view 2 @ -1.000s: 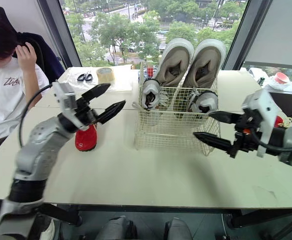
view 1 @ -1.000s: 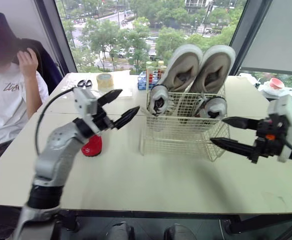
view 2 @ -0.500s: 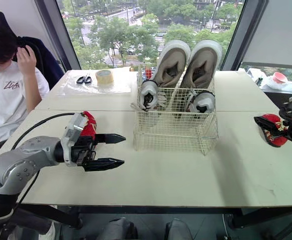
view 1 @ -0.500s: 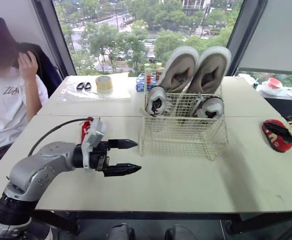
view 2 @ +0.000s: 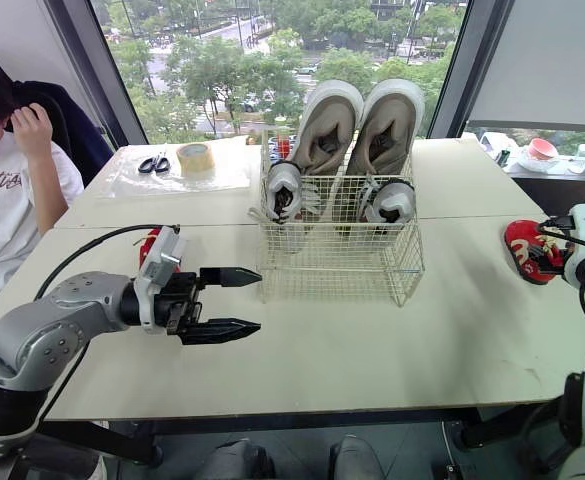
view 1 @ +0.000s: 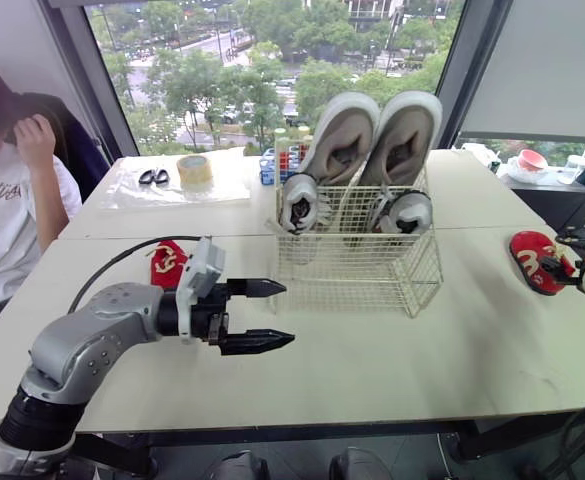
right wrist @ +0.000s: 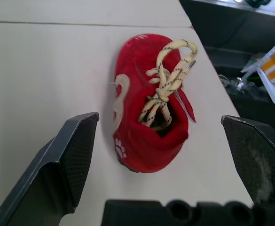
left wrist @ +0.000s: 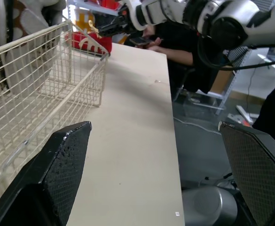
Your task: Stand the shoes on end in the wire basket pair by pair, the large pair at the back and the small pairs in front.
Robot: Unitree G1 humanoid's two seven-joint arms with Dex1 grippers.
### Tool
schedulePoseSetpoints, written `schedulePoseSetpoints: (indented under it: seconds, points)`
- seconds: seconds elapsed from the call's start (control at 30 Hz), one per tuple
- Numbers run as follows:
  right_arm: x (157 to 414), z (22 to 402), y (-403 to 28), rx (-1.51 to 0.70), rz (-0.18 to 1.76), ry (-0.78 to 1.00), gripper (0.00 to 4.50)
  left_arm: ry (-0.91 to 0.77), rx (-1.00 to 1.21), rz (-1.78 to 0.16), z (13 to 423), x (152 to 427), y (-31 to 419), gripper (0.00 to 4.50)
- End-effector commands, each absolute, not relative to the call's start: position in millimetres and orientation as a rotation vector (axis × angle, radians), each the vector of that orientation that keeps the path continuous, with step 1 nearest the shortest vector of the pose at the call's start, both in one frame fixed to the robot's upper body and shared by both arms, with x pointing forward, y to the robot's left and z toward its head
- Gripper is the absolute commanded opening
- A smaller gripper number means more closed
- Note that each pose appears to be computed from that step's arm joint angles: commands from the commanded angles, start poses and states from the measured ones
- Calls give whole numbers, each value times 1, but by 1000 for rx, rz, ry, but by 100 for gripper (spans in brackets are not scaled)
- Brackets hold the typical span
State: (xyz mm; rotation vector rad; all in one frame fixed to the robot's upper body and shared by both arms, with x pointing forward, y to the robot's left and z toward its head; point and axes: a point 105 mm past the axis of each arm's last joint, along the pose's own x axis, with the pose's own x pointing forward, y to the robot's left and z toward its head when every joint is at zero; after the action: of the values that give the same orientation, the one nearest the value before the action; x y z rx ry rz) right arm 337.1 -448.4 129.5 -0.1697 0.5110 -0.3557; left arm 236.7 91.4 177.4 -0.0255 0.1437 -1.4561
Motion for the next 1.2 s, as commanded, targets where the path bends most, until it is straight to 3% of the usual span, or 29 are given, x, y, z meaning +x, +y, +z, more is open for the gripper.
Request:
schedulePoseSetpoints:
  seconds: [0.03,0.33,0.43,0.67,0.87,1.03,1.2]
  points:
    - [346,132,-445,-149,-342,484,450,100,-4,-1458,188,235,89,445]
    - [355,123,-439,-117,-389,501,450,84,24,-1425,192,238,91,445]
    - [355,117,-437,-101,-405,525,363,78,40,-1415,193,238,89,450]
    - [355,110,-435,-115,-418,554,8,53,57,-1399,198,242,89,450]
    - [364,142,-436,-149,-382,475,3,0,42,-1373,209,247,88,450]
    - [378,235,-415,-221,-247,124,3,-46,-48,-1346,223,257,92,450]
    - [336,315,-335,-387,-8,-228,3,-48,-137,-1389,234,263,93,450]
